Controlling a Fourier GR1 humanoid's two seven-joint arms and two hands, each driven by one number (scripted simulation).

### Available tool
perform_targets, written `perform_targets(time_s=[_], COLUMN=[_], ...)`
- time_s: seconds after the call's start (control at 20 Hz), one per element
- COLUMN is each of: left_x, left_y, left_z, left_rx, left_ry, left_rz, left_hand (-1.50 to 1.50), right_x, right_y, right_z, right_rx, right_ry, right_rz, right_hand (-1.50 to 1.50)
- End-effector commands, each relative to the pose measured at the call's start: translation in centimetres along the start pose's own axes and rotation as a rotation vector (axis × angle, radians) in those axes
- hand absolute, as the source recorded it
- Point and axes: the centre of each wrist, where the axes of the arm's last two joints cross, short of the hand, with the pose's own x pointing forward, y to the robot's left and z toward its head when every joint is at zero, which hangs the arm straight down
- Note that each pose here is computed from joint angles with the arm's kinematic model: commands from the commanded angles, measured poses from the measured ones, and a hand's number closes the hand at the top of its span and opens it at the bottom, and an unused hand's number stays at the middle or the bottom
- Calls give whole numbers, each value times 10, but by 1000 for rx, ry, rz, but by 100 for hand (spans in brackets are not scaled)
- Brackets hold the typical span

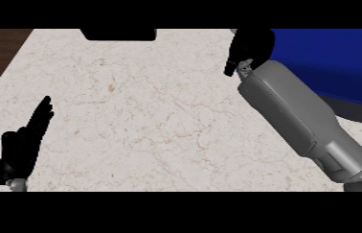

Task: Pick the tomato from the tray and place it in the pot

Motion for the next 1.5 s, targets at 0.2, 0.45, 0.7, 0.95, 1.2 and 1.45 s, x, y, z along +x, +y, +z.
perform_targets(time_s=[0.2, 0.45, 0.7, 0.95, 1.2, 1.45], left_x=[6, 3, 16, 5, 21, 20], left_y=[5, 0, -7, -18, -13, -18], left_z=[-6, -10, -14, -5, -16, -10], left_rx=[28, 12, -7, -15, -20, -52], left_ry=[-19, -18, -36, -26, -74, -67], left_rz=[2, 14, -8, 10, 1, 16], left_hand=[0, 0, 0, 0, 0, 0], right_x=[-62, -106, -133, -201, -244, -277], right_y=[-76, -105, -113, -124, -103, -87], right_z=[-49, -71, -93, -112, -134, -142], right_rx=[-386, -450, -458, -459, -422, -392], right_ry=[155, 195, 215, 223, 247, 264], right_rz=[-170, -210, -233, -209, -205, -134], right_hand=[150, 150, 150, 150, 150, 150])
